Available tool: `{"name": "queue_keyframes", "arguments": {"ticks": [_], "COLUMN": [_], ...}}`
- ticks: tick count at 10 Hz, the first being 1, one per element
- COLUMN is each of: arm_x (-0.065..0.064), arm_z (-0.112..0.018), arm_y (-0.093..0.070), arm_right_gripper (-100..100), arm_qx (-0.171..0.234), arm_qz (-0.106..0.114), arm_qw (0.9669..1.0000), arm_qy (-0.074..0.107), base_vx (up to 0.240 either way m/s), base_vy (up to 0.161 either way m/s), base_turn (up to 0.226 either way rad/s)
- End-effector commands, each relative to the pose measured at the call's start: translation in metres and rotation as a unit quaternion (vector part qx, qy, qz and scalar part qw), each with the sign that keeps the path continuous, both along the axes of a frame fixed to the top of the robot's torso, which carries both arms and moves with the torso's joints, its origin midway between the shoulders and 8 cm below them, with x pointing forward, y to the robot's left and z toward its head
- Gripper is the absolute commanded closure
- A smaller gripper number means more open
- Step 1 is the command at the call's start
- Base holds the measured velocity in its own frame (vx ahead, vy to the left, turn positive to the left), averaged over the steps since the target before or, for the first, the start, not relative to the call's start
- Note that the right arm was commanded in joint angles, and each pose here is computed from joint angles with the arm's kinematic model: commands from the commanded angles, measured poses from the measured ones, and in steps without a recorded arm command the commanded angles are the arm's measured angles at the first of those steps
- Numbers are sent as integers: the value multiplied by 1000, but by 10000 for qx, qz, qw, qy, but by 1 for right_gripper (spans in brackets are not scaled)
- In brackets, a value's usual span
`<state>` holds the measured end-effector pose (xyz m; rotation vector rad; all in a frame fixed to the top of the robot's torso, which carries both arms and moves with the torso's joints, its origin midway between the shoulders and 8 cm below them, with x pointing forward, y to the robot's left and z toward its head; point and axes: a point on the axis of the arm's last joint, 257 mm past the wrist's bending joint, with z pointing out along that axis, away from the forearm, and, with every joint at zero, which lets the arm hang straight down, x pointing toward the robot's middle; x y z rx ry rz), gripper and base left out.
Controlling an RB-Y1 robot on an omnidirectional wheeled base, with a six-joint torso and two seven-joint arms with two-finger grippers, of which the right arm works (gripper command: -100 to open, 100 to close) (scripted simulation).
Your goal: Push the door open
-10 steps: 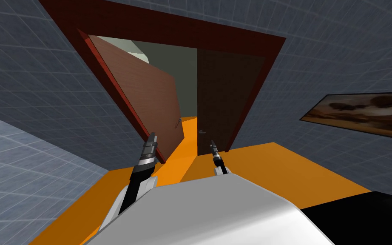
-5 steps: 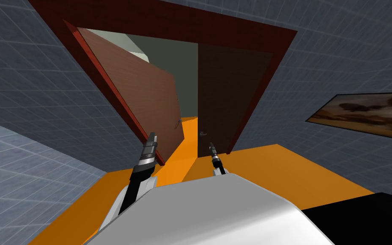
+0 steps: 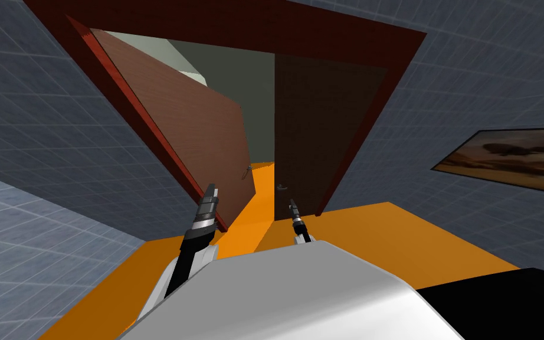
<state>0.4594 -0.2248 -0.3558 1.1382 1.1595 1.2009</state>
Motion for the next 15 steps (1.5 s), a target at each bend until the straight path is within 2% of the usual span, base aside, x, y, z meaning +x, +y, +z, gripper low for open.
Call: {"name": "queue_keyframes", "arguments": {"ticks": [1,2,8,9,10,12,15], "arm_x": [-1,-2,-6,-6,-6,-6,-4], "arm_z": [-8,-16,-36,-33,-34,-35,-35], "arm_y": [5,11,28,26,12,0,-5], "arm_right_gripper": [-100,-100,-100,-100,-100,-100,-100], "arm_qx": [31,69,184,168,36,-74,-93], "arm_qz": [19,44,111,102,90,71,39], "arm_qw": [10000,9999,9991,9993,9994,9994,9994], "arm_qy": [69,153,356,331,337,341,345], "base_vx": [85,95,100,40,83,150,207], "base_vy": [-20,-16,-19,-8,6,4,3], "base_turn": [13,28,12,5,16,19,19]}}
